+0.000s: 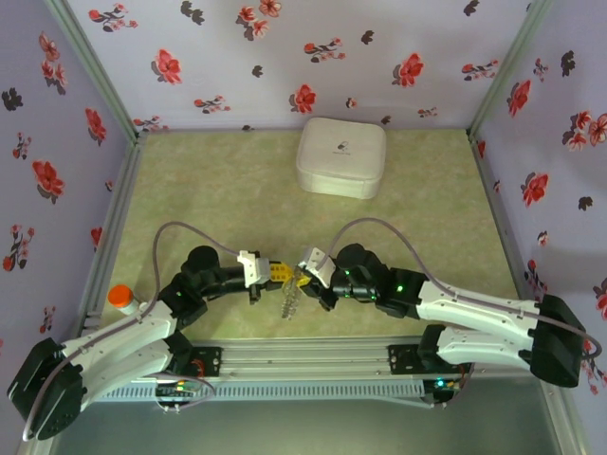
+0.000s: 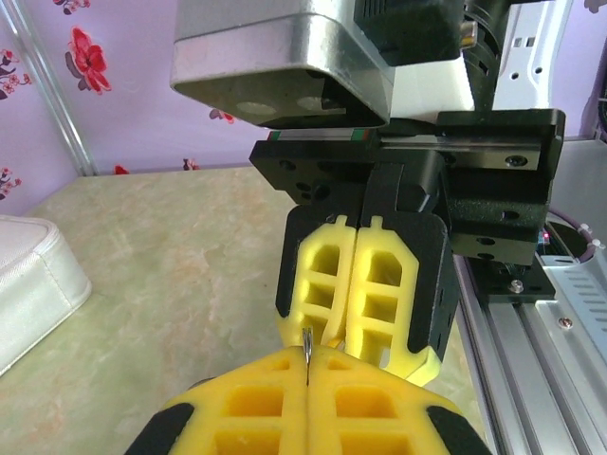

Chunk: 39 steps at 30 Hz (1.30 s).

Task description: Put the keys on the keyring

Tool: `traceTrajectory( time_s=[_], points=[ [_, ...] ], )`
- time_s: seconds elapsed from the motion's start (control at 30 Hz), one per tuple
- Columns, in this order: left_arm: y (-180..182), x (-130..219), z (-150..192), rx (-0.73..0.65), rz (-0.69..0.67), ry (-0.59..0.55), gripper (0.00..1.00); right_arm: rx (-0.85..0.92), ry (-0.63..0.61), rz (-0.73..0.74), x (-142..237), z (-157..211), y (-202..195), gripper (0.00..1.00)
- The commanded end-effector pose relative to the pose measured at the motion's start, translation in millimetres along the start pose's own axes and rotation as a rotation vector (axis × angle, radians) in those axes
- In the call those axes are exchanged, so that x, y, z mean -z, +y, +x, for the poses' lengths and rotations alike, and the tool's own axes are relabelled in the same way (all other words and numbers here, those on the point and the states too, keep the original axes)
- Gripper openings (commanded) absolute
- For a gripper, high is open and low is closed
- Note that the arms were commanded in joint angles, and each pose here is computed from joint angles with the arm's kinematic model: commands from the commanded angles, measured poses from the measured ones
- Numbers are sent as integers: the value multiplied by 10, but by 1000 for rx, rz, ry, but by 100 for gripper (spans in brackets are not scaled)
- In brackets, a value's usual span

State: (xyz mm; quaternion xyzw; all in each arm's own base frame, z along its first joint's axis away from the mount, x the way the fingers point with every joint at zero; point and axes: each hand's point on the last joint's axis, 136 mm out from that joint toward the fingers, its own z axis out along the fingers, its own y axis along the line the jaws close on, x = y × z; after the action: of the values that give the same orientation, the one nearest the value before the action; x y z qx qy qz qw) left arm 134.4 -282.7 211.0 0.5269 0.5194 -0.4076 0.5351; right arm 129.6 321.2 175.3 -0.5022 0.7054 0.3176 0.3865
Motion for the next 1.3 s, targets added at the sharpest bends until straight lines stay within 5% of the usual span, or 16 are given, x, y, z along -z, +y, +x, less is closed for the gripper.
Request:
traceTrajectory(
  time_s=[0.0, 0.8, 0.93, 1.27],
  points=[
    [37, 23, -97, -47, -21, -32, 0, 48, -38, 13, 109, -197, 5, 0],
    [-31, -24, 31, -1, 29, 2, 0, 145, -14, 84, 414, -355, -49, 0],
    [-26, -29, 19, -1, 29, -4, 31, 157, -13, 91, 434, -393, -60, 0],
    [100, 5, -88, -57, -52, -29, 54, 186, 14, 112, 459, -400, -93, 0]
  ],
)
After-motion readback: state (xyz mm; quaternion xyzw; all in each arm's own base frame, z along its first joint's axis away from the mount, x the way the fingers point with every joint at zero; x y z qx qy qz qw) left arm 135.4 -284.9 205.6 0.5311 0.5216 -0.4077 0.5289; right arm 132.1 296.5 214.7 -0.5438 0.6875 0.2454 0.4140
